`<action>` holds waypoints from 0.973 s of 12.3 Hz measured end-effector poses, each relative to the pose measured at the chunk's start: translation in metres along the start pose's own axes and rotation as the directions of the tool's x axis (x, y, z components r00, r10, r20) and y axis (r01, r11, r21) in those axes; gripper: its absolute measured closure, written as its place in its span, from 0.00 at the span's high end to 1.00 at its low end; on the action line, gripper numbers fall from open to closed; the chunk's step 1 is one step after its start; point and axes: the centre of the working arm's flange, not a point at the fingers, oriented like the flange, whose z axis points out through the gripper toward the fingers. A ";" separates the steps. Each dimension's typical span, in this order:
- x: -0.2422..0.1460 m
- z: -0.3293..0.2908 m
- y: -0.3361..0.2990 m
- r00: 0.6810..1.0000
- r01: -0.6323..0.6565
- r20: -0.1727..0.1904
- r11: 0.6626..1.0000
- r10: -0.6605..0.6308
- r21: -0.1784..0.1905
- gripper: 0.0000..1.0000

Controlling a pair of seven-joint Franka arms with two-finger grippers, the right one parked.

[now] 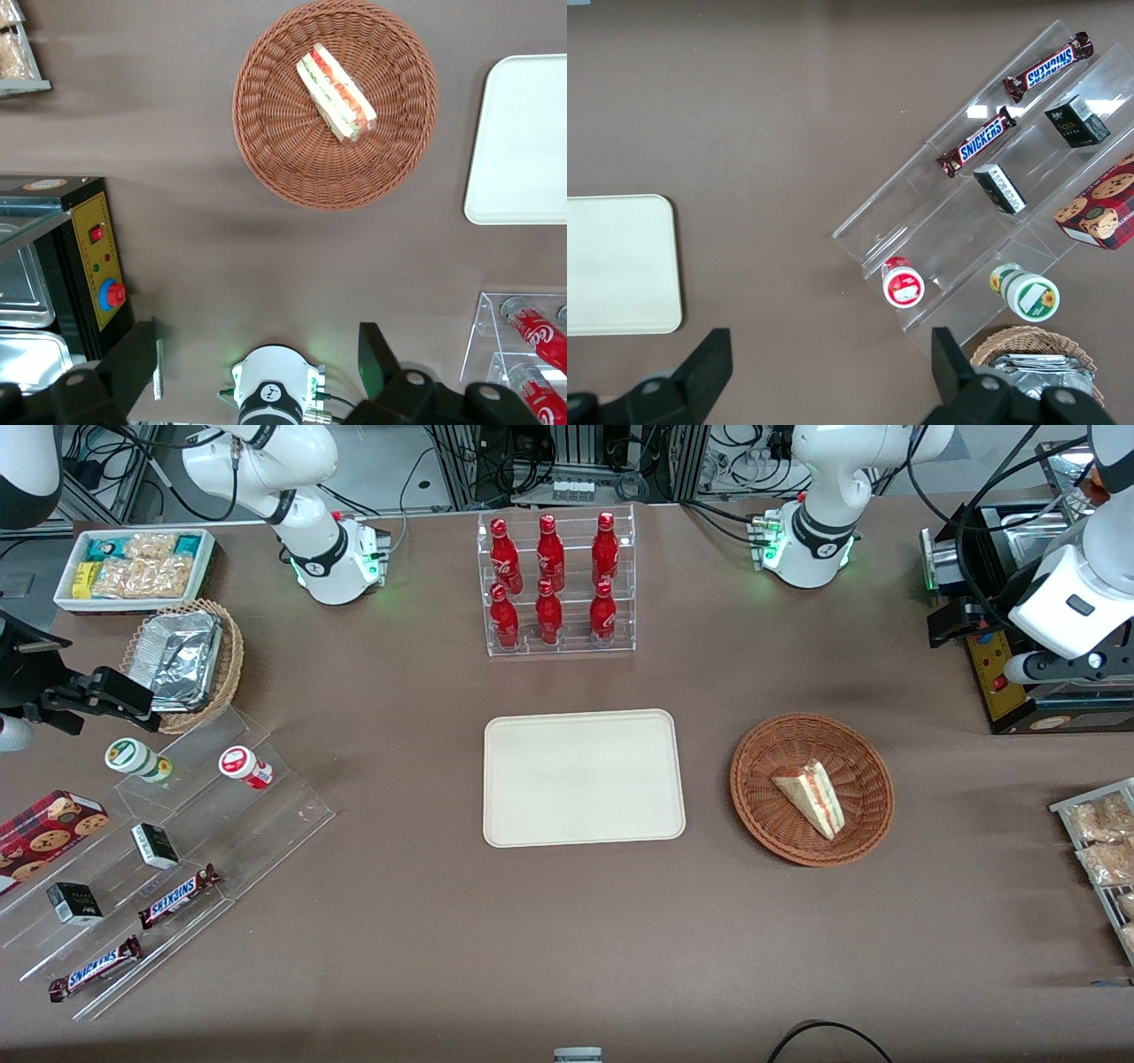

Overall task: Place sandwich from basket to tray
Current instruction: 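Move the left gripper down over the wrapped sandwich in the wicker basket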

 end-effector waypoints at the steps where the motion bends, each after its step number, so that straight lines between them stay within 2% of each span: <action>1: 0.000 0.000 0.000 1.000 -0.003 -0.002 1.000 0.003 0.000 1.00; 4: 0.005 0.005 0.001 1.000 -0.006 0.008 1.000 0.006 0.000 1.00; 7: 0.025 0.032 0.004 0.998 -0.010 0.055 1.000 0.010 -0.001 1.00; 8: 0.036 0.049 0.005 0.998 -0.011 0.056 1.000 0.012 -0.002 1.00; 12: 0.069 0.139 0.014 1.000 -0.008 0.005 1.000 0.008 -0.007 1.00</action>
